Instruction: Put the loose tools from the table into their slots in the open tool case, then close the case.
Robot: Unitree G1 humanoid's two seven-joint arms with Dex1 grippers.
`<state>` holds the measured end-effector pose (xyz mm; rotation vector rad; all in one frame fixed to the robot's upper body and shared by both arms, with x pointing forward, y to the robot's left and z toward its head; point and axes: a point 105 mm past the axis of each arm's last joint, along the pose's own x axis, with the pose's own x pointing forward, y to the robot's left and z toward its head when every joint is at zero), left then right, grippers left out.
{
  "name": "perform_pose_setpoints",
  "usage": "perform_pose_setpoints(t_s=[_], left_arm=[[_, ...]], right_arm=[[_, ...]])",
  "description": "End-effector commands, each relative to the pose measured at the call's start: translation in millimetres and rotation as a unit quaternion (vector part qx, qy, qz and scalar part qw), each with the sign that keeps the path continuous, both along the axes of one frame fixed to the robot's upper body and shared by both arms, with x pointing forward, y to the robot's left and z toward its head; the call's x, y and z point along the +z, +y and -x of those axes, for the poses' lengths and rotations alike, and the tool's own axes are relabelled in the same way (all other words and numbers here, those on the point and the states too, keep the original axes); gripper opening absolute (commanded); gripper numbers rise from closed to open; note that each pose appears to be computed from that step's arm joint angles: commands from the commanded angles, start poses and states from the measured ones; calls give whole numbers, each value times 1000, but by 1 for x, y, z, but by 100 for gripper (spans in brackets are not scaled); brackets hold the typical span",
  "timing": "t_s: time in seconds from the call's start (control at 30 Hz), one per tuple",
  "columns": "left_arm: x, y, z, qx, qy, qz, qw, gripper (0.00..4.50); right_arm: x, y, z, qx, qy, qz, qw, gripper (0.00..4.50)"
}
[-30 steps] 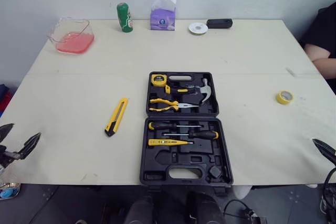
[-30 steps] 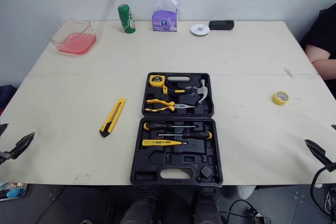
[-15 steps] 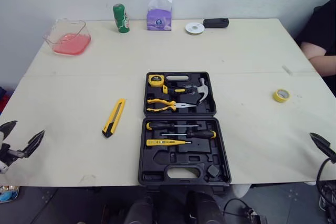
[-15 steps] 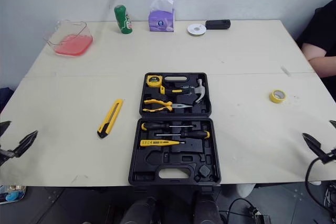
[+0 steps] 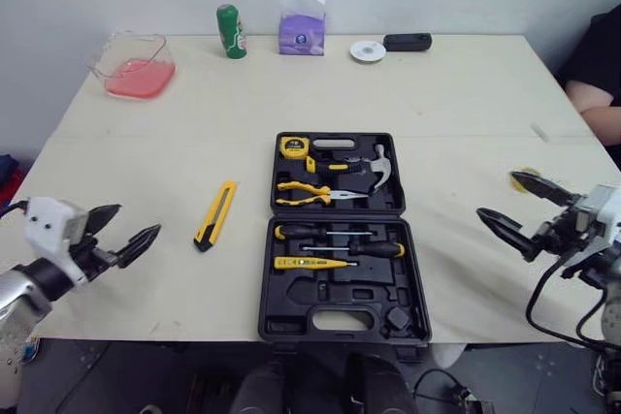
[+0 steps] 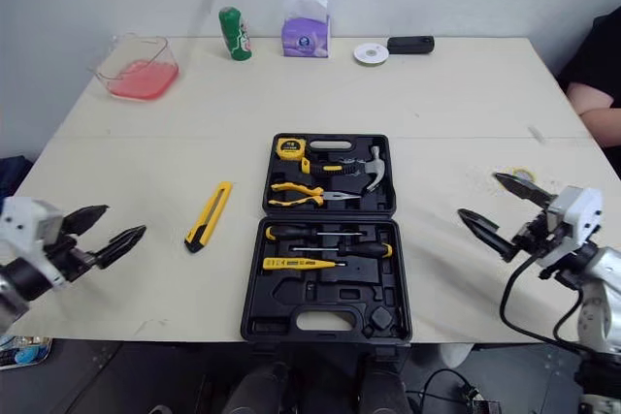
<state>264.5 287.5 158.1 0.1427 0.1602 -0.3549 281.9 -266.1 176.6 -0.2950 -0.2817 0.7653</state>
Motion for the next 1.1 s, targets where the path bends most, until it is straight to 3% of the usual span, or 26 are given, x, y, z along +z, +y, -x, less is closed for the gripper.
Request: perform_pose_setpoints(t_s=[0.03,0.37,0.47,0.73,1.1], left_arm=[[5,-21,-7,5,14,9,1000,447],[-16,-82,-35,42,115,-8,992,447],[-24,-80,-38,77,148,-36,985,447],[-38,-96,-57,84,171,-33,981,447],[-68,-95,-49,90,219,-32,971,447]], right_arm=[[19,22,7,53,-45,-2,998,450],[25,71,22,178,-24,-1,984,450],[21,76,25,194,-12,3,981,450],[15,91,36,233,-9,14,972,450],[15,99,41,252,-16,25,967,450]])
